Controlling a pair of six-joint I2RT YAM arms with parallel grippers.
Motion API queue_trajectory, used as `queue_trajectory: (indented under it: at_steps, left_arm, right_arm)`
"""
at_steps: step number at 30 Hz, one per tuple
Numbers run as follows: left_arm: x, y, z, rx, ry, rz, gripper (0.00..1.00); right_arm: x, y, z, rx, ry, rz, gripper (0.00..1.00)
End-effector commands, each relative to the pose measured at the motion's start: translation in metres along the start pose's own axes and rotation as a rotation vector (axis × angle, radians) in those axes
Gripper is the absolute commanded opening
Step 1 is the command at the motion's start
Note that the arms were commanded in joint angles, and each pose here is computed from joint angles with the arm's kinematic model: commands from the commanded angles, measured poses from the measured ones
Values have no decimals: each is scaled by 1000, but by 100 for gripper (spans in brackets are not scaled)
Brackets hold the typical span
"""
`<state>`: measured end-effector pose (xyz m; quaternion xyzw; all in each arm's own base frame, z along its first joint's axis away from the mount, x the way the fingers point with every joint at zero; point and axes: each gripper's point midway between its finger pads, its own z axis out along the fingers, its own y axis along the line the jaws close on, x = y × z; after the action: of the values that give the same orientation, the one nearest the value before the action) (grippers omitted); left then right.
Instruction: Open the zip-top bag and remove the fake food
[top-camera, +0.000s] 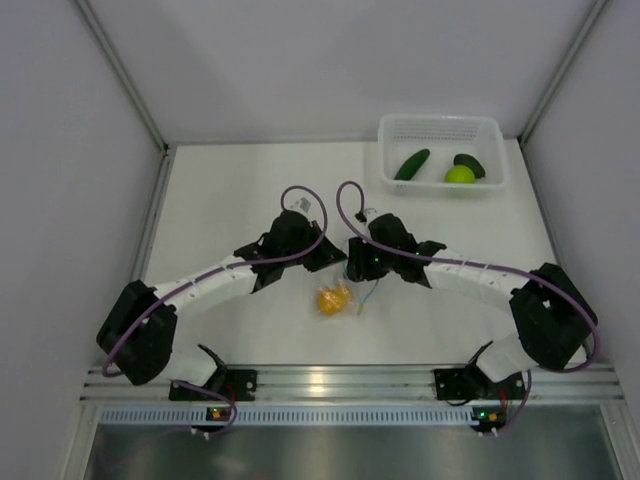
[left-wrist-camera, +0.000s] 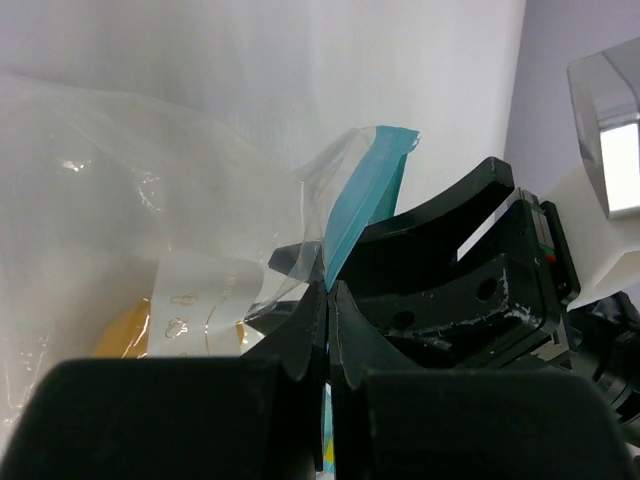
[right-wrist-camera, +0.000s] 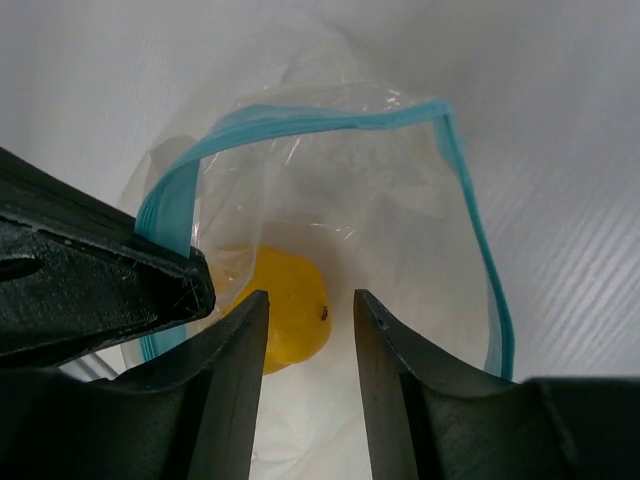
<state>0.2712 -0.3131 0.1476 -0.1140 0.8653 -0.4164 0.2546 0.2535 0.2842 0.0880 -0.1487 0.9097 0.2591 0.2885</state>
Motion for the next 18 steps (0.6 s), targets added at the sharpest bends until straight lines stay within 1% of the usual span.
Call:
queue_trajectory:
  at_steps: [1,3,5,7,10,12,13,14,15,16,17,18]
  left_arm:
    - [-4,-6,0,44,-28,7,0]
    - [-4,-5,-2,46,-31,14,0]
    - [-4,-8,-5,57,-30,28,0]
    - [-3,-13,-9,78,-24,51,0]
    - [-5,-26,-16,122,-18,87,0]
    - [-7,-40,-21,164,-10,117,0]
    - [-2,-49,-24,201,22,149,0]
    - [-6,-64,-29,241,22,172,0]
    - [-6,-72,-31,264,35,190,0]
    - [-4,-73,-33,263,56,217,0]
    - [-6,-81,-36,274,62,234,0]
    - [-7,-85,-39,264,78,257,0]
  right_arm:
    - [8,33,3,-177,0,21,41]
    - [16,42,3,-237,29,16,42]
    - [18,50,6,-298,29,-9,42]
    - [25,50,9,-324,38,-21,42]
    - [29,57,10,-370,24,0,43]
    - [24,58,8,-369,-26,0,42]
    - [15,48,11,-292,-74,12,43]
    - [18,39,11,-229,-80,24,44]
    - [12,34,9,-186,-113,41,45]
    - [9,30,2,-167,-147,69,45]
    - [1,19,-1,-109,-185,80,45]
    - [-1,10,-7,-48,-190,77,45]
